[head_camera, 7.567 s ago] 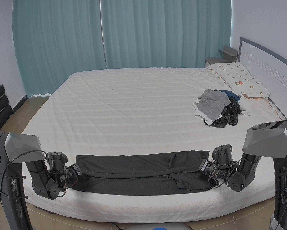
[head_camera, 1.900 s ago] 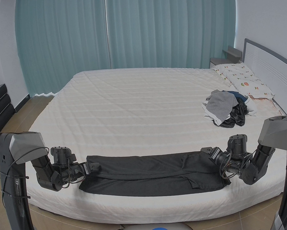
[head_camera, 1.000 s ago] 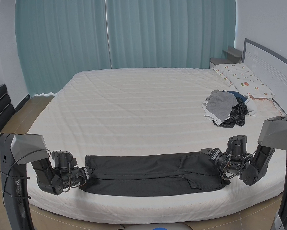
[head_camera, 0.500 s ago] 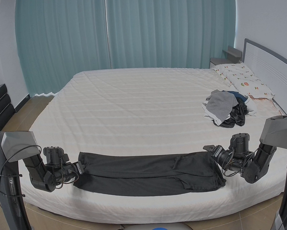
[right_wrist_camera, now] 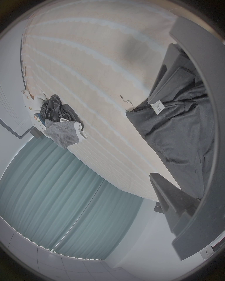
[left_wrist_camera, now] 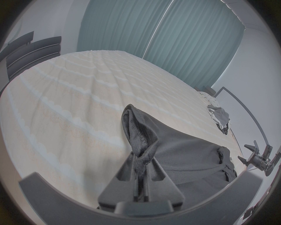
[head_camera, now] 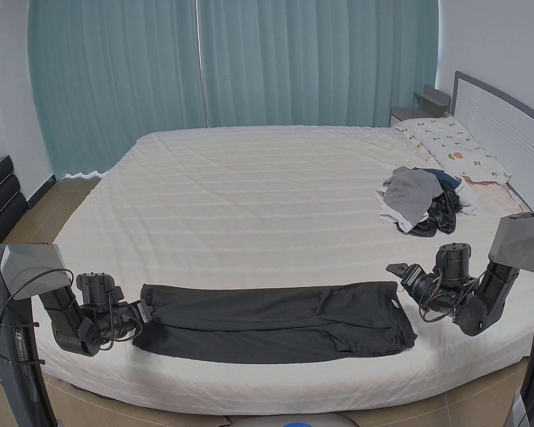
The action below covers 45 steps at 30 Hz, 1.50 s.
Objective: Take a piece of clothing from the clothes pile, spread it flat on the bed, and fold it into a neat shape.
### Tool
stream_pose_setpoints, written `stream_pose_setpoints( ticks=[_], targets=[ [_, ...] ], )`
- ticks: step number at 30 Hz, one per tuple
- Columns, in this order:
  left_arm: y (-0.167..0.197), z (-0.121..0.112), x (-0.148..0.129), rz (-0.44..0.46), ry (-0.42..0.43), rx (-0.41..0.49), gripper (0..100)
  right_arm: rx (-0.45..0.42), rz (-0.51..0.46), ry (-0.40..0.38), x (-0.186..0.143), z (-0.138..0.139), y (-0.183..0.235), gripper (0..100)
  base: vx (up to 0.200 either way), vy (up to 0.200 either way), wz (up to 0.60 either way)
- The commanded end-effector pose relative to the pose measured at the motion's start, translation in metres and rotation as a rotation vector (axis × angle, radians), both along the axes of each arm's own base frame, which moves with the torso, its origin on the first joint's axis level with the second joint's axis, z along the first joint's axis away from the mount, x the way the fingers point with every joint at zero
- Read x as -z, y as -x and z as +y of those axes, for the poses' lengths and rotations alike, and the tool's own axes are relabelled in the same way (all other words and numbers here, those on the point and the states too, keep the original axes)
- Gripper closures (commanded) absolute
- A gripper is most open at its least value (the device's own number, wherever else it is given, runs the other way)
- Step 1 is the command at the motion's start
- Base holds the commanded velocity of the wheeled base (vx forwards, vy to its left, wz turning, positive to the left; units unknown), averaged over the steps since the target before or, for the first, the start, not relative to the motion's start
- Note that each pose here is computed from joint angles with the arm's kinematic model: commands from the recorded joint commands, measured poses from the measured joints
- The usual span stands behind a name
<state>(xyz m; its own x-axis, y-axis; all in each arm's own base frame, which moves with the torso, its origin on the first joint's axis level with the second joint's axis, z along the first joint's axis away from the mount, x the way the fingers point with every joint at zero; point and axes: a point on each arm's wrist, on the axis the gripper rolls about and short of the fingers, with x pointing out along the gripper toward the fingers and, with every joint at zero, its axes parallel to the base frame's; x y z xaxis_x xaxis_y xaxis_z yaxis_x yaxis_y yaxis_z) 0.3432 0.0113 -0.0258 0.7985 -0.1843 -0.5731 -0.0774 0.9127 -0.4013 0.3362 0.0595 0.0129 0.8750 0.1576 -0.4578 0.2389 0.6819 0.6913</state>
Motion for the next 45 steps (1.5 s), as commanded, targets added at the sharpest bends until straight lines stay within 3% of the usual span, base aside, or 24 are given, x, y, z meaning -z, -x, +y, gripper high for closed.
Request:
stream_pose_setpoints(
  ticks=[1, 10, 14, 20, 24, 34, 45],
  targets=[
    [0.000, 0.000, 0.001, 0.002, 0.000, 0.000, 100, 0.000, -0.001, -0.001, 0.000, 0.000, 0.000, 0, 0.000, 0.000, 0.00],
    [-0.007, -0.005, -0.006, -0.030, 0.051, -0.023, 100, 0.003, -0.009, -0.005, -0.002, 0.000, -0.001, 0, 0.000, 0.000, 0.00],
    [-0.012, -0.015, -0.014, -0.055, 0.069, -0.027, 100, 0.003, -0.013, -0.006, -0.002, 0.000, -0.002, 0, 0.000, -0.200, 0.00],
    [-0.013, -0.029, -0.018, -0.066, 0.048, -0.042, 100, 0.005, -0.014, -0.007, -0.003, -0.001, -0.002, 0, 0.000, -0.200, 0.00],
    [-0.015, -0.039, -0.037, -0.111, 0.030, -0.049, 100, 0.010, -0.008, -0.006, -0.001, -0.002, -0.002, 0, 0.000, -0.200, 0.00],
    [-0.019, -0.059, -0.076, -0.063, -0.028, -0.066, 100, 0.009, -0.006, -0.008, -0.001, -0.003, -0.001, 0, 0.000, -0.200, 0.00],
    [-0.021, -0.126, -0.092, -0.004, -0.132, -0.011, 100, 0.002, 0.000, -0.007, 0.000, 0.000, 0.001, 0, 0.000, -0.200, 0.00]
  ],
)
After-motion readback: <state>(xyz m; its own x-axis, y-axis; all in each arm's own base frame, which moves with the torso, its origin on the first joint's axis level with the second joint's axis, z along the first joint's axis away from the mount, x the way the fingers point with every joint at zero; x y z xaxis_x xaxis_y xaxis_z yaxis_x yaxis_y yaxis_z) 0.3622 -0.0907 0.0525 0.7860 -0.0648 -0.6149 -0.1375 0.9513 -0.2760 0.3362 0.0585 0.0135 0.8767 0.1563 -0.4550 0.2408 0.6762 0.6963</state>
